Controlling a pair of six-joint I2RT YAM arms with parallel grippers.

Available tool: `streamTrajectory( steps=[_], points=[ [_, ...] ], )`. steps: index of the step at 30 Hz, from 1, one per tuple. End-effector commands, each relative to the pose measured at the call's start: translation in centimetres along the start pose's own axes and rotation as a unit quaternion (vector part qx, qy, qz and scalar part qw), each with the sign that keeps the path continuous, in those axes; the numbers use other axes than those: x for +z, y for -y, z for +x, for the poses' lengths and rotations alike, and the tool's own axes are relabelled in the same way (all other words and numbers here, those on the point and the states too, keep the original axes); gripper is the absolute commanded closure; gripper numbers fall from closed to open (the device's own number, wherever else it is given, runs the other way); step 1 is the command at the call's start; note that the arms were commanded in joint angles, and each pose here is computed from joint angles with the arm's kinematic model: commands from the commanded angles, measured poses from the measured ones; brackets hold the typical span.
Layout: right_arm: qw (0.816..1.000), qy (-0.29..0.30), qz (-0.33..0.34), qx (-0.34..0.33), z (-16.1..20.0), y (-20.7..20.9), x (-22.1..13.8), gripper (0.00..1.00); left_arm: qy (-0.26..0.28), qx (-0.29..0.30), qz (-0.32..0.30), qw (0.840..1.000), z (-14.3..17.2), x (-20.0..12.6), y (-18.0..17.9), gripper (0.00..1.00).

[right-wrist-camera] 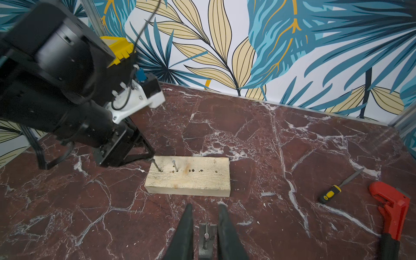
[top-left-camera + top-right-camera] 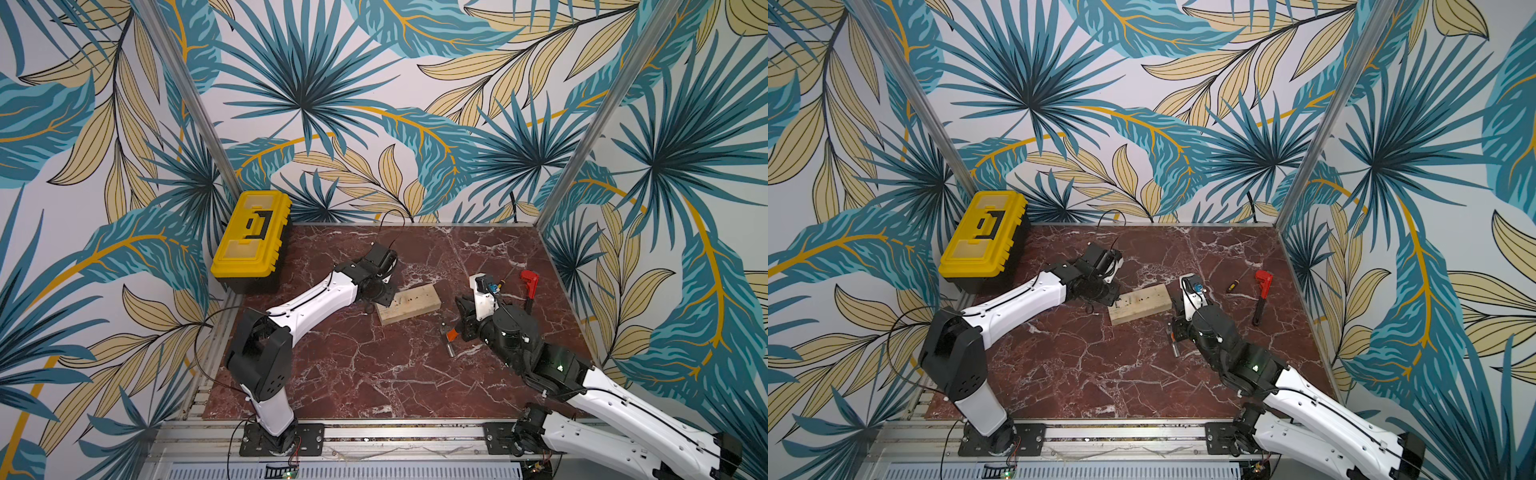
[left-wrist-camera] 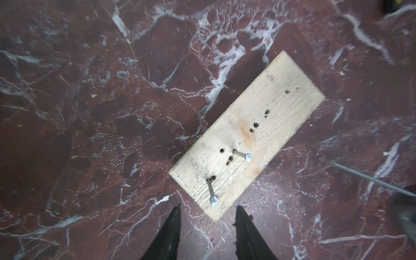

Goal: Use a claw hammer to pull out a nail
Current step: Pick up the nail with the hammer.

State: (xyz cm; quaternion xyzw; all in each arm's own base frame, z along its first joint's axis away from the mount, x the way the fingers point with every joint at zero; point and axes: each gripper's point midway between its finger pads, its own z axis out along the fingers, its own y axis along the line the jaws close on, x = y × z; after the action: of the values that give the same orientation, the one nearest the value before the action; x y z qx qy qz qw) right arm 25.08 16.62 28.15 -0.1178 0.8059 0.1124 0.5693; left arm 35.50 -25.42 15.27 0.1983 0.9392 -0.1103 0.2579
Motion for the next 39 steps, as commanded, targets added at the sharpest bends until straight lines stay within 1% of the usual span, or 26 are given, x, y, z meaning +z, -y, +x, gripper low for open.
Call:
streamTrajectory(
  steps=[1, 5, 9, 13, 16, 17, 21, 25, 30, 31, 36, 39],
  points=[
    [0.999, 0.021, -0.021, 0.042, -2.5, -0.5, -1.3, 1.0, 0.021, 0.018, 0.019, 0.999, -0.3, -2.4, 1.2, 0.59],
    [0.998, 0.01, -0.027, 0.06, -2.7, -0.7, -1.5, 1.0, 0.045, 0.045, 0.043, 0.997, 0.6, -3.9, 3.0, 0.58],
    [0.996, 0.002, -0.037, 0.076, -3.2, -1.0, -2.0, 1.0, 0.086, 0.064, 0.083, 0.991, 2.0, -5.1, 4.9, 0.56],
    [0.994, -0.018, -0.049, 0.091, -3.7, -1.4, -2.4, 1.0, 0.129, 0.088, 0.125, 0.98, 3.3, -5.7, 6.5, 0.55],
    [0.993, -0.035, -0.055, 0.102, -3.8, -1.8, -2.5, 1.0, 0.145, 0.117, 0.142, 0.972, 4.5, -5.5, 7.4, 0.54],
    [0.992, -0.037, -0.057, 0.105, -3.9, -1.8, -2.6, 1.0, 0.157, 0.125, 0.147, 0.969, 4.5, -5.5, 7.7, 0.54],
    [0.989, -0.037, -0.068, 0.126, -4.5, -1.9, -3.2, 1.0, 0.167, 0.155, 0.163, 0.96, 5.6, -4.8, 8.8, 0.54],
    [0.985, -0.04, -0.082, 0.147, -5.0, -2.0, -3.7, 1.0, 0.175, 0.218, 0.177, 0.944, 6.9, -4.5, 10.8, 0.54],
    [0.98, -0.045, -0.101, 0.163, -5.5, -2.6, -4.0, 1.0, 0.176, 0.253, 0.195, 0.931, 7.8, -4.4, 12.3, 0.54],
    [0.979, -0.042, -0.098, 0.171, -5.8, -2.2, -3.9, 1.0, 0.173, 0.26, 0.198, 0.929, 8.1, -4.2, 12.6, 0.54],
    [0.975, -0.036, -0.101, 0.194, -6.7, -1.6, -4.2, 1.0, 0.157, 0.281, 0.206, 0.924, 9.3, -3.4, 13.2, 0.54],
    [0.974, -0.04, -0.1, 0.198, -6.7, -1.5, -4.2, 1.0, 0.153, 0.285, 0.202, 0.924, 9.6, -3.0, 13.1, 0.54]
  ],
)
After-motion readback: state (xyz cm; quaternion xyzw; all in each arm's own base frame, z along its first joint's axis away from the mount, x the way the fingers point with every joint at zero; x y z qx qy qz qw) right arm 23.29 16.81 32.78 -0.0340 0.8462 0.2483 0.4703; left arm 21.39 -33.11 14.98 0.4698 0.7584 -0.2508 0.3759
